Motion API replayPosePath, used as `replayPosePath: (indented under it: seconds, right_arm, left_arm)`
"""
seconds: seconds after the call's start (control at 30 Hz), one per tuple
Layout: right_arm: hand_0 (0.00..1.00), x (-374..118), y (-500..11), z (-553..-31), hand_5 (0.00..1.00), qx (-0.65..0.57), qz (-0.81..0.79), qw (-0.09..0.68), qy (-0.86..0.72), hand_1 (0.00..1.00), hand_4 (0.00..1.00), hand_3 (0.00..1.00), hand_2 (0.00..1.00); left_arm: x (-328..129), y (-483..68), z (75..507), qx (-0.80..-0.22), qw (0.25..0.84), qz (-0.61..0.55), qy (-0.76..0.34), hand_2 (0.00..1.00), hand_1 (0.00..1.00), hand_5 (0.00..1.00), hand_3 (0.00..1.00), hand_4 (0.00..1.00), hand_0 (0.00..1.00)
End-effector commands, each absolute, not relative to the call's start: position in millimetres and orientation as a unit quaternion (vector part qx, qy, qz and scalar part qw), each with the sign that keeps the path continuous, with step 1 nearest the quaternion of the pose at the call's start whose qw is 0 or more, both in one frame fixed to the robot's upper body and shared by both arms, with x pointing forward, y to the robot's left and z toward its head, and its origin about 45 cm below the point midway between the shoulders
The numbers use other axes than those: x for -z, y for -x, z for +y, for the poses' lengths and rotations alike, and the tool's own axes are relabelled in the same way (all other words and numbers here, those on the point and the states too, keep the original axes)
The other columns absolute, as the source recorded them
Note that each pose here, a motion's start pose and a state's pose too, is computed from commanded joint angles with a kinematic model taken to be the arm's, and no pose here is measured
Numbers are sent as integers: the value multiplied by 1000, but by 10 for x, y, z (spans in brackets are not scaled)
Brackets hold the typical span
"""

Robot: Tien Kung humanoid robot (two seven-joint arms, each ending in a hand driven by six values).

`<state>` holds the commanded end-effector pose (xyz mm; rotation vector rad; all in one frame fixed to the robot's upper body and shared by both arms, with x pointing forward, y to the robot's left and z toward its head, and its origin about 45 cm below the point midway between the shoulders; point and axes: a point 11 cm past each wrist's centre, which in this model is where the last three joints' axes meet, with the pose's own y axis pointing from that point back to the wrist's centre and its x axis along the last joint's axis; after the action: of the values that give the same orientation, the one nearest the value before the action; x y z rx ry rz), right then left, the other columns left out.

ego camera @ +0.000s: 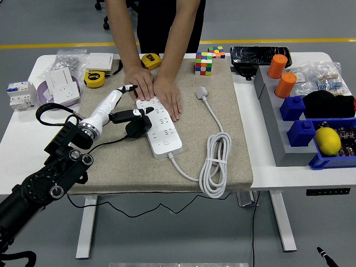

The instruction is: Pick up the plug,place it near the board,insert it into the board,press the button

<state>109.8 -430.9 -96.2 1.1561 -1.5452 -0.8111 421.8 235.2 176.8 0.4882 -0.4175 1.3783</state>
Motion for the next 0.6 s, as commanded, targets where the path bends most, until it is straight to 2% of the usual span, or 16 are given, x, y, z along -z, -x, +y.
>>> replayPosePath:
  seconds: [0.03, 0.2, 0.23, 0.4, 0.6]
  right_arm:
    - [826, 965, -1088, -4306, 998, 336, -639, 500, -478, 743, 998, 774, 742]
    - [826, 980, -1046, -4292, 998, 339, -637, 502, -476, 743, 998, 774, 742]
    - [826, 982, -1043, -4290, 998, 340, -637, 502, -476, 743, 998, 774, 742]
    - [826, 984, -1050, -4280, 998, 339, -637, 501, -477, 743, 998, 774, 742]
    - [826, 975, -1064, -4295, 998, 337, -638, 502, -478, 743, 998, 774, 743]
  left_arm:
    - [-1815, -4190, 2372, -644, 718, -179, -193, 997, 998, 998, 958, 998, 997]
    - [-1921, -3889, 2376, -723, 679, -123, -48, 997, 998, 998, 958, 998, 997]
    - [-1900, -3827, 2369, -729, 675, -109, -32, 955, 981, 998, 920, 998, 961]
    - [-1535, -3536, 2305, -733, 680, 3, -7, 955, 981, 998, 920, 998, 961]
    - [-1299, -3389, 2214, -712, 701, 16, -46, 922, 961, 998, 898, 998, 982]
